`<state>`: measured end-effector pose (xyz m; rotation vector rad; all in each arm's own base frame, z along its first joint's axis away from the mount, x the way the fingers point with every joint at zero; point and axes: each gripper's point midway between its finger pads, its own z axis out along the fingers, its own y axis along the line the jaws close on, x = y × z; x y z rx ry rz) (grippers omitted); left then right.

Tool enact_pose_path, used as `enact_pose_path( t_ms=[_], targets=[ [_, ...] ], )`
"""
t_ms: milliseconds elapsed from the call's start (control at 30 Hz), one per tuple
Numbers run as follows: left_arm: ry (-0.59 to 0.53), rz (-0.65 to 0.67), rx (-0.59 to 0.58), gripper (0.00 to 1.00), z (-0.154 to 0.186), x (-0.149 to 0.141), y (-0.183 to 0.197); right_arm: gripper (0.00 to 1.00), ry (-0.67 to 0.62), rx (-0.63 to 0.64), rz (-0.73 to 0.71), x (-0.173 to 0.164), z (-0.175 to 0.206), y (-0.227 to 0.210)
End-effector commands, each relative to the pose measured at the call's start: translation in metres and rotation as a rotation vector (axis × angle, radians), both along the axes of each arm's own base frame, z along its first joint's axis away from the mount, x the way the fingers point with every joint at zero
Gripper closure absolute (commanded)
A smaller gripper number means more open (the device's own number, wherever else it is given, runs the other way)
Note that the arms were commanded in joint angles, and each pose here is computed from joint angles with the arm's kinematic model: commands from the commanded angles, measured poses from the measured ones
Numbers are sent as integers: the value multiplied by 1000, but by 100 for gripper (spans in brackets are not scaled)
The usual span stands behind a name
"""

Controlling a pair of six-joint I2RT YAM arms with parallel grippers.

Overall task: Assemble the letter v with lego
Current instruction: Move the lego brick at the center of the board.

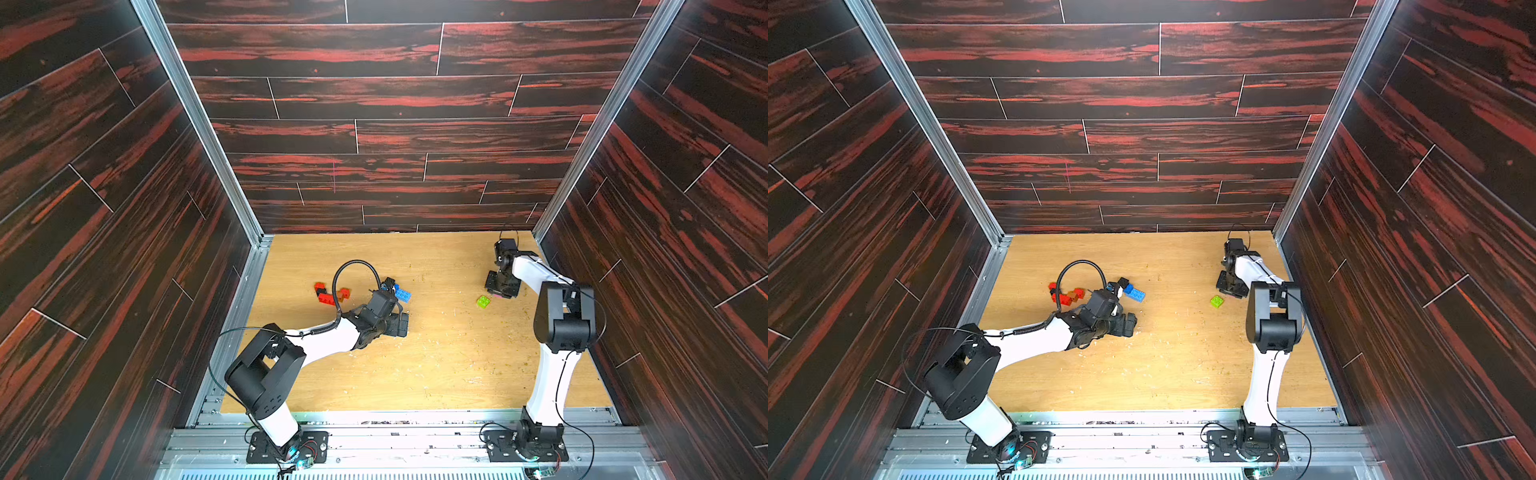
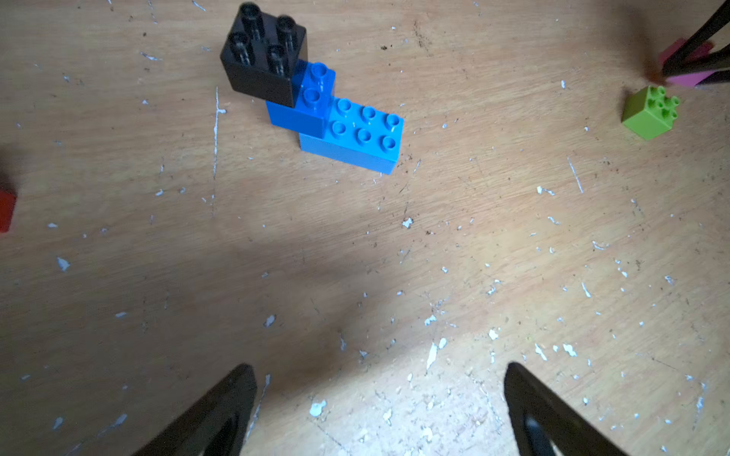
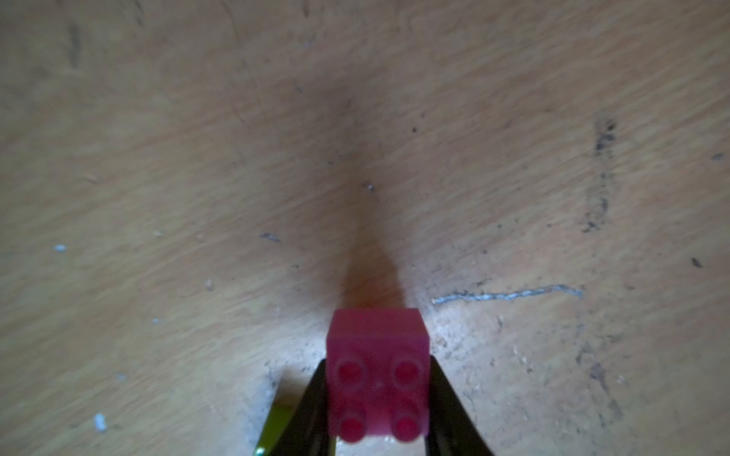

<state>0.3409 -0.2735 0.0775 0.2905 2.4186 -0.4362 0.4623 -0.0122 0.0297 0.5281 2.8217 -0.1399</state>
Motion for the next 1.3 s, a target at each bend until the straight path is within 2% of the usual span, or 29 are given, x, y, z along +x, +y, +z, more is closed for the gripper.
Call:
enact_pose_path(
  t_ms=[0, 333, 800, 1067, 1267],
  targets=[
    [-28, 17, -12, 0, 11, -2, 4, 79, 36, 18, 27, -4, -8, 7],
    [-25, 38, -15, 0, 10, -3, 8, 79, 67, 28, 67, -24, -21, 28],
    [-38, 92, -32, 0, 14, -11, 22, 79, 94, 83, 147, -78, -26, 97],
    [-32, 107, -44, 0, 13, -14, 25, 79, 90, 212, 178, -115, -32, 156],
    [-47, 130, -48, 0, 18, -18, 32, 79, 109, 264, 236, -123, -43, 215]
  ],
)
